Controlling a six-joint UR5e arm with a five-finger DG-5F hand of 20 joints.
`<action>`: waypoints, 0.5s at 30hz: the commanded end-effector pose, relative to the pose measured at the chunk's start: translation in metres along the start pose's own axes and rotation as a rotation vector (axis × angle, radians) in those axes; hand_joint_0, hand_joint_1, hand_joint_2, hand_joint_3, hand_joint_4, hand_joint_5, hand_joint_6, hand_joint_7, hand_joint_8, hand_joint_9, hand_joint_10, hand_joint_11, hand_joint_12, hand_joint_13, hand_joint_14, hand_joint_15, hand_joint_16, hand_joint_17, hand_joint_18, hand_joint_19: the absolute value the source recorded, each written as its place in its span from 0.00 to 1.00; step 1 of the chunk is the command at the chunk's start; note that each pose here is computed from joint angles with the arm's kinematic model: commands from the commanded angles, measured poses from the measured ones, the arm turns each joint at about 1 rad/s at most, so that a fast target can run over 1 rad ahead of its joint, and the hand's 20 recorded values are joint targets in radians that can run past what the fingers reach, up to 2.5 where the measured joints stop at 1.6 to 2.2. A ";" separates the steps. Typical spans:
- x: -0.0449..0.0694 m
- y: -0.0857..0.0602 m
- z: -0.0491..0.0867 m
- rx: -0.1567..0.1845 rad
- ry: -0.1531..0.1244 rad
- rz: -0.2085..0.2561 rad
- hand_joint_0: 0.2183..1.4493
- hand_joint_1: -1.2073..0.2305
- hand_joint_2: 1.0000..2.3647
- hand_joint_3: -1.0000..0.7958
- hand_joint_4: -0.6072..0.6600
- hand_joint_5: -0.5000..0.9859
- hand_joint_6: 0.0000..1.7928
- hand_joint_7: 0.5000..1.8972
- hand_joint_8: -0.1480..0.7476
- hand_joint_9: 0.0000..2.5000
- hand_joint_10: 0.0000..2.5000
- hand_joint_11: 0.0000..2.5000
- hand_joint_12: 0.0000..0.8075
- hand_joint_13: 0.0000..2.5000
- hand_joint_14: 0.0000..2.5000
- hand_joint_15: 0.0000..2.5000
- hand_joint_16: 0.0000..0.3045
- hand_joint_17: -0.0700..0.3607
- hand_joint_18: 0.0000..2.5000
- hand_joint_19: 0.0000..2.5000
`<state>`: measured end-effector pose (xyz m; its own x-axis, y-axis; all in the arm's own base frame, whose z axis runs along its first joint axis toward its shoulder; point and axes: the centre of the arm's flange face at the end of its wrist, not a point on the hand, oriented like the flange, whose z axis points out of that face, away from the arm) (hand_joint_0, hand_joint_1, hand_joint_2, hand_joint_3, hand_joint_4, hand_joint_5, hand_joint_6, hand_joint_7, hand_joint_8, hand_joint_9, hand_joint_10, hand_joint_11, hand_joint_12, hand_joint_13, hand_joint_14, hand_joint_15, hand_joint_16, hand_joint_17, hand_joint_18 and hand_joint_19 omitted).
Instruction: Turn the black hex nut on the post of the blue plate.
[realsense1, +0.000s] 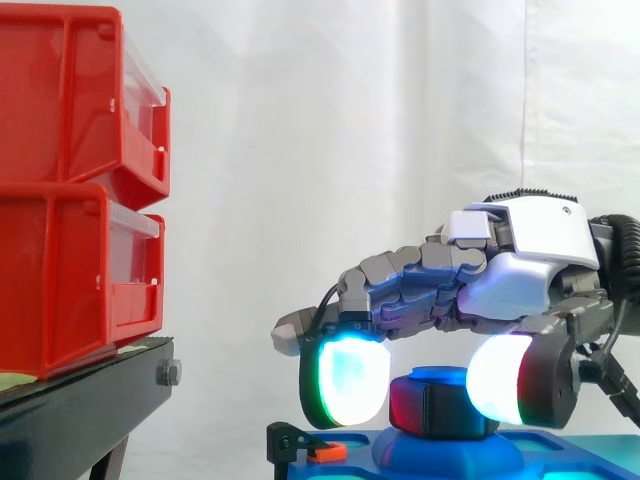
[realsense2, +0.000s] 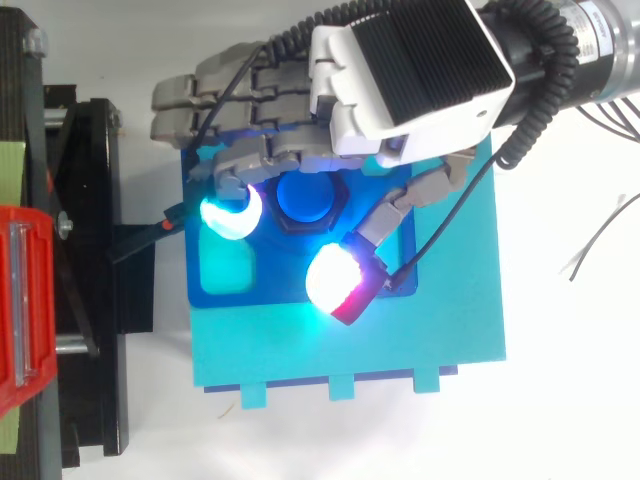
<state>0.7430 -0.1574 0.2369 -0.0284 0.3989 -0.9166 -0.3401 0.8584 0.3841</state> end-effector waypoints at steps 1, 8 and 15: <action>0.001 0.000 0.000 0.002 0.001 0.000 0.24 0.32 0.00 0.29 0.74 0.16 0.28 0.48 0.48 0.06 0.00 0.01 0.48 0.11 0.00 0.05 0.17 0.44 0.11 0.12; -0.001 0.000 0.000 0.001 -0.004 -0.004 0.15 0.25 0.00 0.28 0.75 0.15 0.28 0.46 0.51 0.05 0.00 0.03 0.52 0.13 0.00 0.06 0.20 0.48 0.13 0.12; -0.001 -0.001 -0.001 0.004 -0.002 -0.005 0.08 0.26 0.00 0.28 0.78 0.15 0.28 0.46 0.54 0.05 0.00 0.04 0.56 0.14 0.00 0.07 0.23 0.52 0.15 0.11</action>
<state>0.7427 -0.1587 0.2369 -0.0250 0.3960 -0.9179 -0.3371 0.8611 0.3807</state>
